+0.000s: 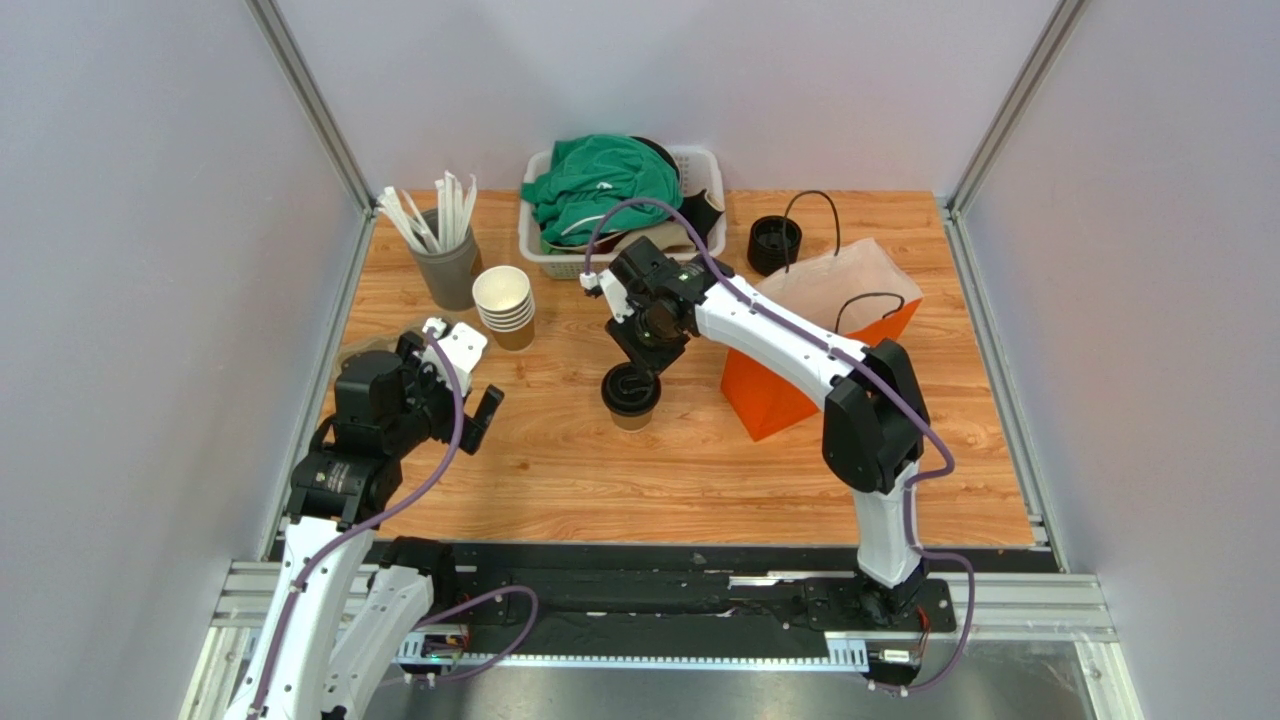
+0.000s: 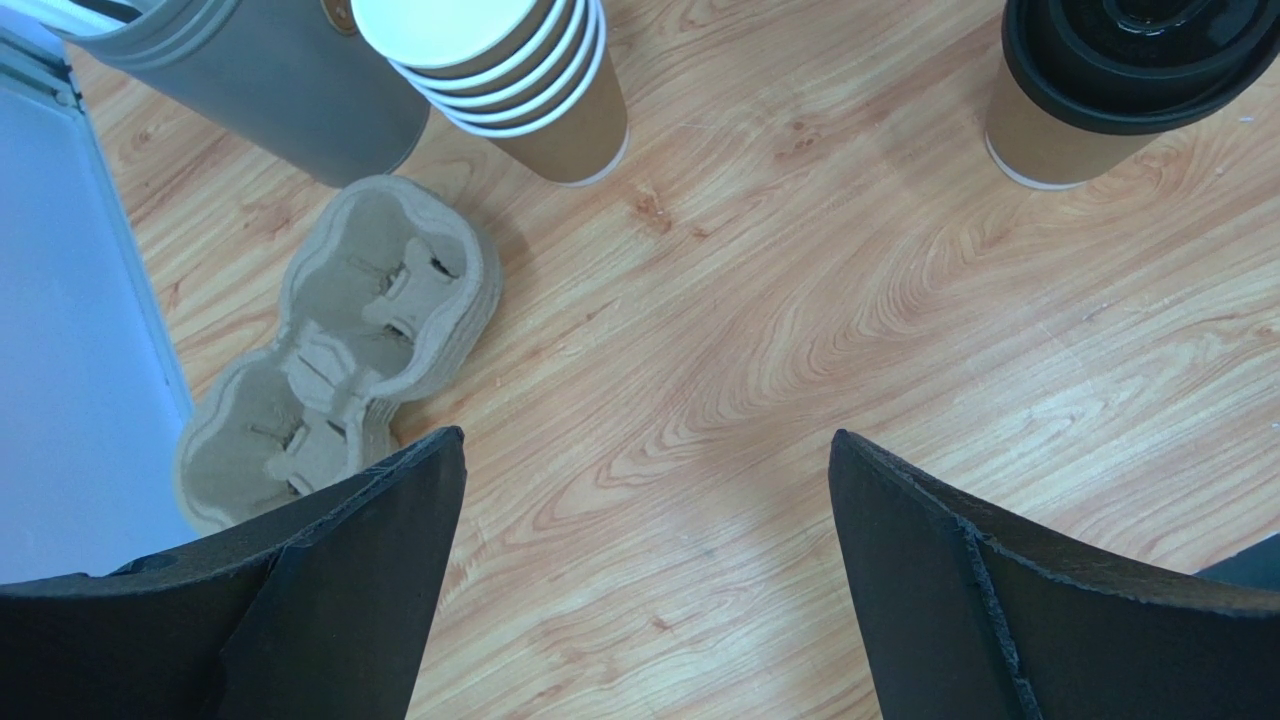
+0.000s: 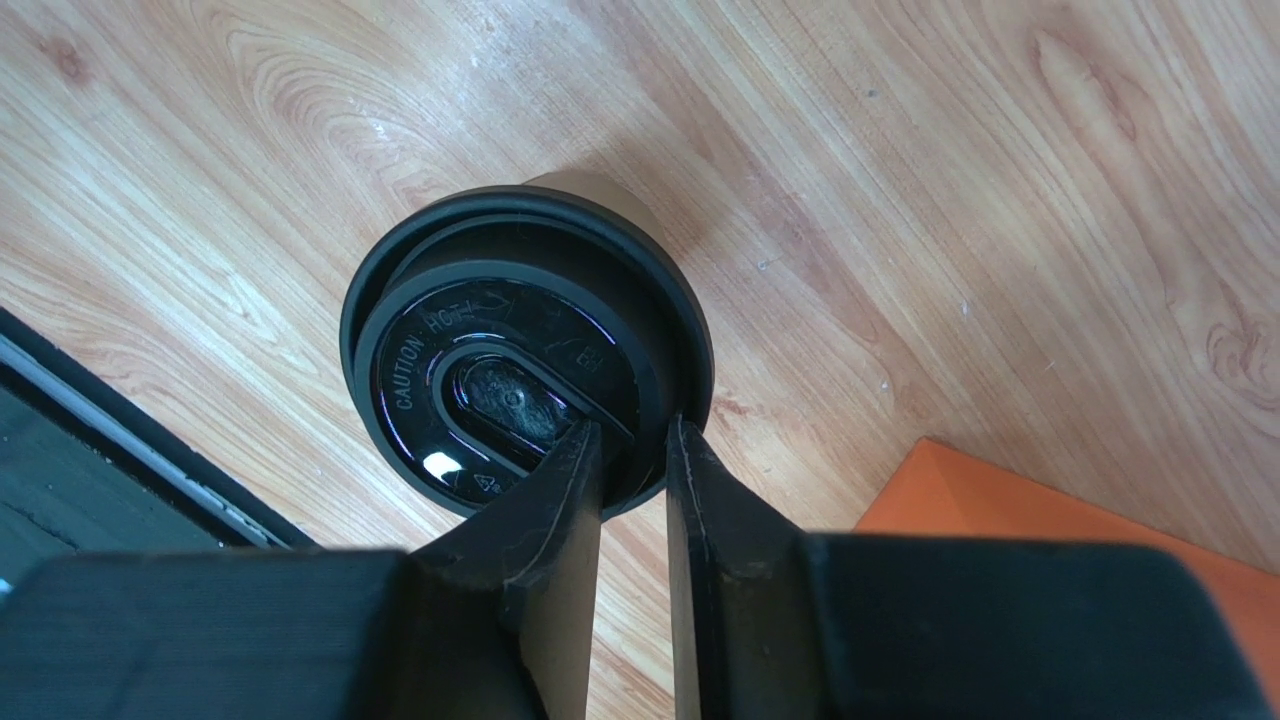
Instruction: Pack the takeout coffee
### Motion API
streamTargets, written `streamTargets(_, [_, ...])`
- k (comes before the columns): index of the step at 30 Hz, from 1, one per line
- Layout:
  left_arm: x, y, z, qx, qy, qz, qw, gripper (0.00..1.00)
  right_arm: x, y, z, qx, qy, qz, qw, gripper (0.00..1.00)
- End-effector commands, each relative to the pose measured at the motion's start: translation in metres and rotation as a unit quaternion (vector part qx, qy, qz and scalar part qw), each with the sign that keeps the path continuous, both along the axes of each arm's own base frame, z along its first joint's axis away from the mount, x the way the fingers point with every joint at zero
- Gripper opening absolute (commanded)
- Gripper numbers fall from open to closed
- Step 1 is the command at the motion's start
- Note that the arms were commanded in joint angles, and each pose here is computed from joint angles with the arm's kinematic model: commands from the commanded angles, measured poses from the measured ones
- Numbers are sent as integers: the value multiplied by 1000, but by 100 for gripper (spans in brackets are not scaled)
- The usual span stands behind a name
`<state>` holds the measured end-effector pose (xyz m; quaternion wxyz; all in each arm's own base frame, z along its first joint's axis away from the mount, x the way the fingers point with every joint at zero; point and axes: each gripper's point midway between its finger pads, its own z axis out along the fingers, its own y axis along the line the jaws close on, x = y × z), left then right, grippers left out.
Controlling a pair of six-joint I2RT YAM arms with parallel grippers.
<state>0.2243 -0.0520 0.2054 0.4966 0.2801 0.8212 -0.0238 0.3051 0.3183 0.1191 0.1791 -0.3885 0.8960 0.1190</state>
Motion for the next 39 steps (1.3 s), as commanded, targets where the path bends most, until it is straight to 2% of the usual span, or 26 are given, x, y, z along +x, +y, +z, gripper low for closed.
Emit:
streamTargets(1, [5,3,7,0,-20,7,1000,99,8,15,16,15,-15,39,999,22])
streamTargets(6, [4,3,5,0,-17,7,1000,99,13,28,22,30,-23,90,995,20])
streamTargets(13, [4,3,6,0,-19,7,1000,99,25,26,23,-7,-68,140,988,19])
streamTargets(22, [5,2,5,0,-18,5,1000,99,16,22,22,-61,-110,198,972,28])
streamTargets(26, [5,3,6,1,-19,7,1000,99,18,29,37,-38,-129,190,972,39])
streamTargets(30, [4,3,5,0,-18,6,1000,99,21,29,51,-29,-144,172,974,43])
streamTargets(36, [4,3,6,0,-19,6,1000,99,26,18,66,-20,-169,98,981,44])
streamTargets(39, [4,3,6,0,-20,6,1000,99,25,14,59,-18,-161,74,984,44])
